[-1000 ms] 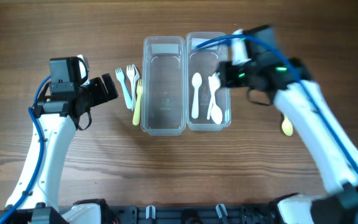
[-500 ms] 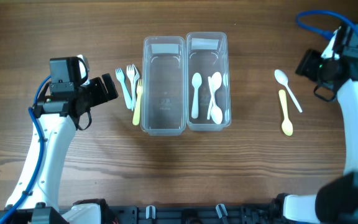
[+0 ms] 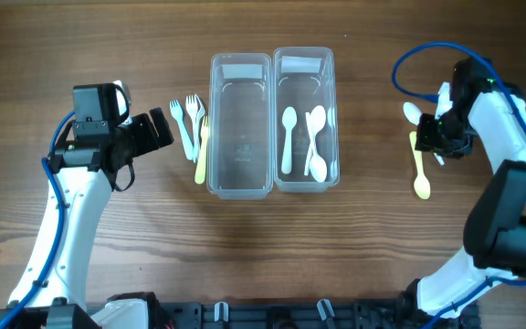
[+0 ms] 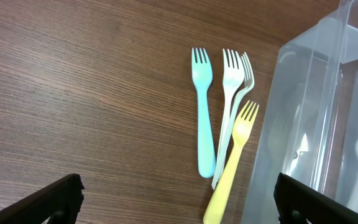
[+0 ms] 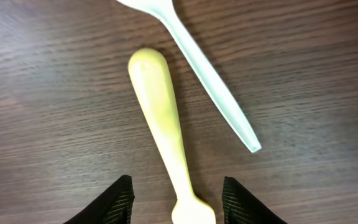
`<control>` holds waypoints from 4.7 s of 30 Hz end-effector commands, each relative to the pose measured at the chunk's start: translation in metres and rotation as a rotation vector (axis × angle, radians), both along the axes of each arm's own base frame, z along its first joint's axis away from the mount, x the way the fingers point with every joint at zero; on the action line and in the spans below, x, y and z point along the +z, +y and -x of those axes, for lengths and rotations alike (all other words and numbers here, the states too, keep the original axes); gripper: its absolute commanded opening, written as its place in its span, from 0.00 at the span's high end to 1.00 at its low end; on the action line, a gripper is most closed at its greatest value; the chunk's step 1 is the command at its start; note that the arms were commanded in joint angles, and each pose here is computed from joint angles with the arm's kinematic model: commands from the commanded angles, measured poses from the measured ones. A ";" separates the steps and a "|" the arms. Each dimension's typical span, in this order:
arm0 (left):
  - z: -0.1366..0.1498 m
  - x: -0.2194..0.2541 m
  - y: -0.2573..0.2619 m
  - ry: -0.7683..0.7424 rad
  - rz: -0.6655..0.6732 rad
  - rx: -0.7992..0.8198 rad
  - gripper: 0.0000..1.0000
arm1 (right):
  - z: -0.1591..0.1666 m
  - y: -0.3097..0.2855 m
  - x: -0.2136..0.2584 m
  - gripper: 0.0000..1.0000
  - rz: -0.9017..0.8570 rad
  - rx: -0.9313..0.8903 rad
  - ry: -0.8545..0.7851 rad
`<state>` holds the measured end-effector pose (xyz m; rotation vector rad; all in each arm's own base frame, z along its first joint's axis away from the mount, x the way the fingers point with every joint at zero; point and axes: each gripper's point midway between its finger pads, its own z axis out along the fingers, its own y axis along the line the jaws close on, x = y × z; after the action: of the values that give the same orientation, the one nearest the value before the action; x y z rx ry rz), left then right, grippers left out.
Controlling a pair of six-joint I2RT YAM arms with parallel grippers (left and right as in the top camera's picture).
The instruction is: Pack container
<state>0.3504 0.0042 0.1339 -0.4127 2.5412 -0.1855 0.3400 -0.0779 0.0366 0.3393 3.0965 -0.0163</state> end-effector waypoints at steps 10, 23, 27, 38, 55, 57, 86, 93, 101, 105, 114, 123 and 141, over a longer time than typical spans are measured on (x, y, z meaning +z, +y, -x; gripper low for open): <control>-0.006 0.007 0.001 -0.020 -0.022 -0.014 0.00 | 0.027 0.007 -0.050 0.57 -0.029 -0.008 0.094; -0.006 0.007 0.001 -0.021 -0.022 -0.014 0.00 | 0.034 0.015 -0.055 0.96 -0.031 -0.014 0.114; -0.006 0.007 0.001 -0.020 -0.022 -0.014 0.00 | 0.029 0.027 -0.051 0.96 -0.027 0.021 0.105; -0.006 0.007 0.001 -0.020 -0.022 -0.014 0.00 | -0.034 0.134 0.080 0.96 -0.185 0.209 -0.282; -0.006 0.007 0.001 -0.020 -0.022 -0.014 0.00 | -0.044 0.247 0.142 0.96 -0.379 0.315 -0.548; -0.006 0.007 0.001 -0.020 -0.022 -0.014 0.00 | -0.046 0.261 0.123 0.96 -0.354 0.339 -0.518; -0.006 0.007 0.001 -0.020 -0.022 -0.014 0.00 | -0.073 -0.042 0.131 0.20 0.010 -0.472 -0.615; -0.006 0.007 0.001 -0.021 -0.022 -0.014 0.00 | -0.067 -0.098 0.076 0.17 0.048 -0.566 -0.512; -0.006 0.007 0.001 -0.020 -0.022 -0.014 0.00 | -0.067 -0.126 0.023 0.23 0.037 -0.652 -0.441; -0.006 0.007 0.001 -0.020 -0.022 -0.014 0.00 | -0.081 -0.134 0.028 0.20 0.064 -0.589 -0.508; -0.006 0.007 0.001 -0.020 -0.022 -0.014 0.00 | -0.074 -0.163 0.029 0.26 -0.010 -0.846 -0.557; -0.006 0.007 0.001 -0.020 -0.022 -0.014 0.00 | -0.086 -0.181 0.043 0.23 0.010 -0.841 -0.658; -0.006 0.007 0.001 -0.021 -0.022 -0.014 0.00 | -0.110 -0.197 0.001 0.26 0.007 -0.742 -0.625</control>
<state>0.3504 0.0040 0.1339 -0.4123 2.5413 -0.1857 0.4356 -0.2652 0.0209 1.2757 2.2197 0.0537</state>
